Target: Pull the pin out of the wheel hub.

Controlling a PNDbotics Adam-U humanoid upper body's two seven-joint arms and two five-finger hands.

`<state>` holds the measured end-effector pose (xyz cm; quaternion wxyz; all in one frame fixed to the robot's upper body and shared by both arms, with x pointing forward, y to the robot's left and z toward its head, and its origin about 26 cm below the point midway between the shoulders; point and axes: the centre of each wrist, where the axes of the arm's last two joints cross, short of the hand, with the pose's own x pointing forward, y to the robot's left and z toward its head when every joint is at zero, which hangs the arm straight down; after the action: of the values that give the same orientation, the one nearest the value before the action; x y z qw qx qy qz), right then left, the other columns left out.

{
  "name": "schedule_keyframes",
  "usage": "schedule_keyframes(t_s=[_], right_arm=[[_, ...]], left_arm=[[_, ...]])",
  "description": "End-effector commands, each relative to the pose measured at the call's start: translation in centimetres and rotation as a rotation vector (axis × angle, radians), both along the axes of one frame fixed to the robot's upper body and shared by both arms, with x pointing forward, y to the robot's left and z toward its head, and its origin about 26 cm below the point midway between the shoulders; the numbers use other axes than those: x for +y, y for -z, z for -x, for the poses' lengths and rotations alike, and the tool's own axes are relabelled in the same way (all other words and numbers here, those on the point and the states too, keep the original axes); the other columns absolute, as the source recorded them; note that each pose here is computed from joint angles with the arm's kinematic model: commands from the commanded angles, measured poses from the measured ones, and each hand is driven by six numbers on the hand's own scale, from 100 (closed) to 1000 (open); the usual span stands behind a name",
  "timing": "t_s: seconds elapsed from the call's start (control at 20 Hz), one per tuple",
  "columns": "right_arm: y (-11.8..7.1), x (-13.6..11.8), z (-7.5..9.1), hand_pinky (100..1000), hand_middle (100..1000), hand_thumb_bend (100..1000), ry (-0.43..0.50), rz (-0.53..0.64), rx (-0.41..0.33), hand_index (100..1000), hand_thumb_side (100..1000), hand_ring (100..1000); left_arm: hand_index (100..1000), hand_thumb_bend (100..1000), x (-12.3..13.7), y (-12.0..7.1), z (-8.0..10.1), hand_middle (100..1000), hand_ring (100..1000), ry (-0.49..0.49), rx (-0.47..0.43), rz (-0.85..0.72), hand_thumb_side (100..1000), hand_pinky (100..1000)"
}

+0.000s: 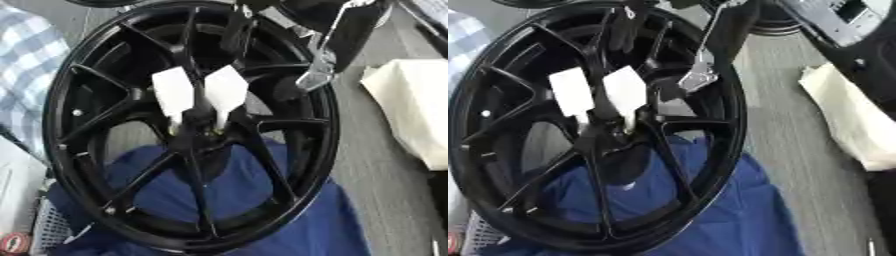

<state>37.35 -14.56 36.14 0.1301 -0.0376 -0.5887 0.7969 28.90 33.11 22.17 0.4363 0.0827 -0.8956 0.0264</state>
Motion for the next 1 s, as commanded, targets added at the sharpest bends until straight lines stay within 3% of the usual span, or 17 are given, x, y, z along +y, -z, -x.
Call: schedule_keyframes(t_s=[0.05,0.45,1.0], right_arm=[[-0.9,0.6,0.2,899,747,481,0.037,-0.002,-0.005,873,387,851],[-0.2,1.5,0.1,904,756,513,0.073,0.044,0.066,879,393,858],[1.3,1.3,-1.1,901,747,516,0.122,0.051,0.069,867,386,853]], left_arm=[[778,557,0.0,-1.0,0.2,737,783,0.005,-0.031,-0.015,471,800],[777,559,-0.1,-1.1,0.2,737,782,0.010,-0.038,-0.012,469,800],[777,561,-0.6,-1.6,-0.1,737,782,0.034,-0.053,-0.015,469,799]])
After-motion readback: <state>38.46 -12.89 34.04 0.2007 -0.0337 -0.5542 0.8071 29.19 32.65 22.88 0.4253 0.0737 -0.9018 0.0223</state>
